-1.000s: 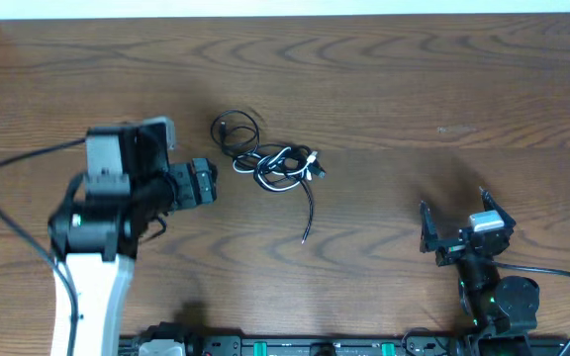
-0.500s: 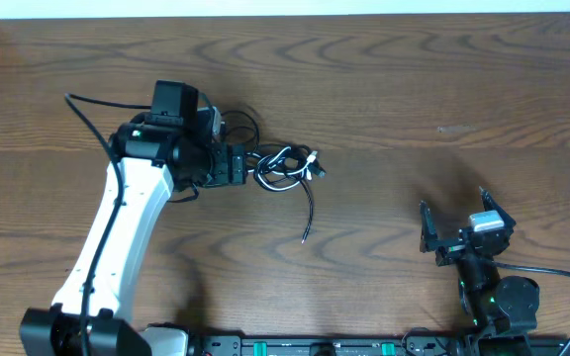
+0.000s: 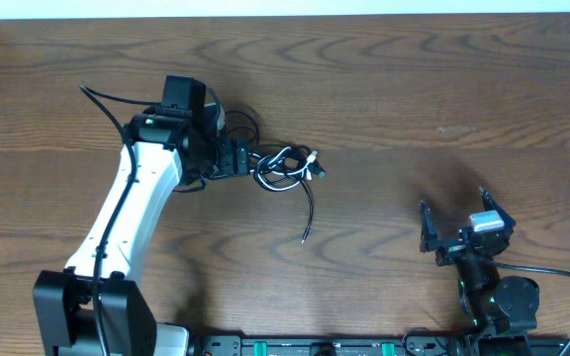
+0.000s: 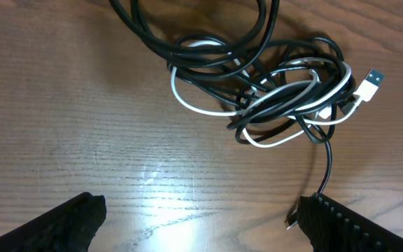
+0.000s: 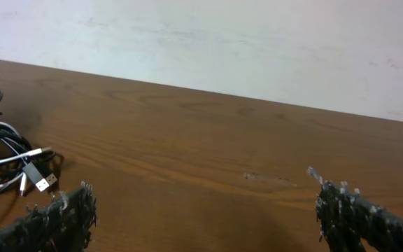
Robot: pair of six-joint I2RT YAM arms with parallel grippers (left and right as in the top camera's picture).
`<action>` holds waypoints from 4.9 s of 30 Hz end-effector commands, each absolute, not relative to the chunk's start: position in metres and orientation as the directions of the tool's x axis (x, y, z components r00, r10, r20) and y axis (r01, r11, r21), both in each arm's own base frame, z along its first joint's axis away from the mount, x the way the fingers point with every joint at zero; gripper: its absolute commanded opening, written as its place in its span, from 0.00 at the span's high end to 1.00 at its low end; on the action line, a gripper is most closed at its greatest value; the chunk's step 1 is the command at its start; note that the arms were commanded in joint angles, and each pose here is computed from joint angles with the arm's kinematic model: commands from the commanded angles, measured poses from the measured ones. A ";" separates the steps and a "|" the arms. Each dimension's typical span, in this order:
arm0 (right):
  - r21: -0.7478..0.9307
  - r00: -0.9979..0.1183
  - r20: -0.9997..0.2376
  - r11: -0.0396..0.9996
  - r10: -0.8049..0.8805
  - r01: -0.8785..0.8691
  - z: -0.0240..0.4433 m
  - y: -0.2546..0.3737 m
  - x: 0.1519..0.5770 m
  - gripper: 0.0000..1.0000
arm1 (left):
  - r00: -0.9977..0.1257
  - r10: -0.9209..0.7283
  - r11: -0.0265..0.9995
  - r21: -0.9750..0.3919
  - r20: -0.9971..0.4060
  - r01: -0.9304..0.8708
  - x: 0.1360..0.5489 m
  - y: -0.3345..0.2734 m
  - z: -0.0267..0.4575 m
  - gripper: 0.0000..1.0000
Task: Untangle cables
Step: 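Reach the left gripper forward to the tangled cable bundle, then grasp the cable bundle with the left gripper and lift it, then reach the right gripper to the lifted bundle and grasp a cable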
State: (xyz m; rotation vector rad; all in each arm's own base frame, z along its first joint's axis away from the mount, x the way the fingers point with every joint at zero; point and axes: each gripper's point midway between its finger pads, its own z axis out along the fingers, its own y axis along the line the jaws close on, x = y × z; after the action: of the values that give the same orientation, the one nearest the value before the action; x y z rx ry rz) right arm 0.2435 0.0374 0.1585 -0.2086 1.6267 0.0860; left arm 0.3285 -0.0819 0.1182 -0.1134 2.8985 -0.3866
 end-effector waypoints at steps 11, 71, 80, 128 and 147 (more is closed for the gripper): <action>-0.083 -0.049 -0.994 0.978 -0.094 -0.191 0.159 0.038 0.243 0.01 | -0.975 -0.010 0.959 -0.278 -0.224 0.054 0.331 -0.121 0.099 0.07; -0.083 -0.050 -0.994 0.978 -0.094 -0.191 0.158 0.038 0.243 0.01 | -0.984 -0.064 0.991 -0.127 -0.169 -0.043 0.359 -0.155 -0.013 0.59; -0.083 -0.051 -0.994 0.978 -0.094 -0.191 0.158 0.038 0.243 0.01 | -0.982 -0.065 0.987 -0.159 -0.179 -0.036 0.359 -0.160 -0.003 0.93; -0.048 -0.033 -0.992 0.615 -0.120 -0.787 0.277 0.142 0.208 0.01 | -0.148 0.315 0.139 -0.108 -0.938 0.984 0.256 -0.260 0.301 0.92; -0.002 -0.049 -0.994 0.469 -0.097 -0.883 0.271 0.161 0.218 0.36 | -0.228 0.280 -0.030 -0.246 -0.932 0.969 0.214 -0.280 0.311 0.92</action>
State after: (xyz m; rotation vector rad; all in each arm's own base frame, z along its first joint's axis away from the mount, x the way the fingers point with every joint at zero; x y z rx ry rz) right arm 0.2143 0.1639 0.2644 -0.9089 1.5057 0.8382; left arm 0.2294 -0.2744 0.3016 1.3105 1.6139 -1.2303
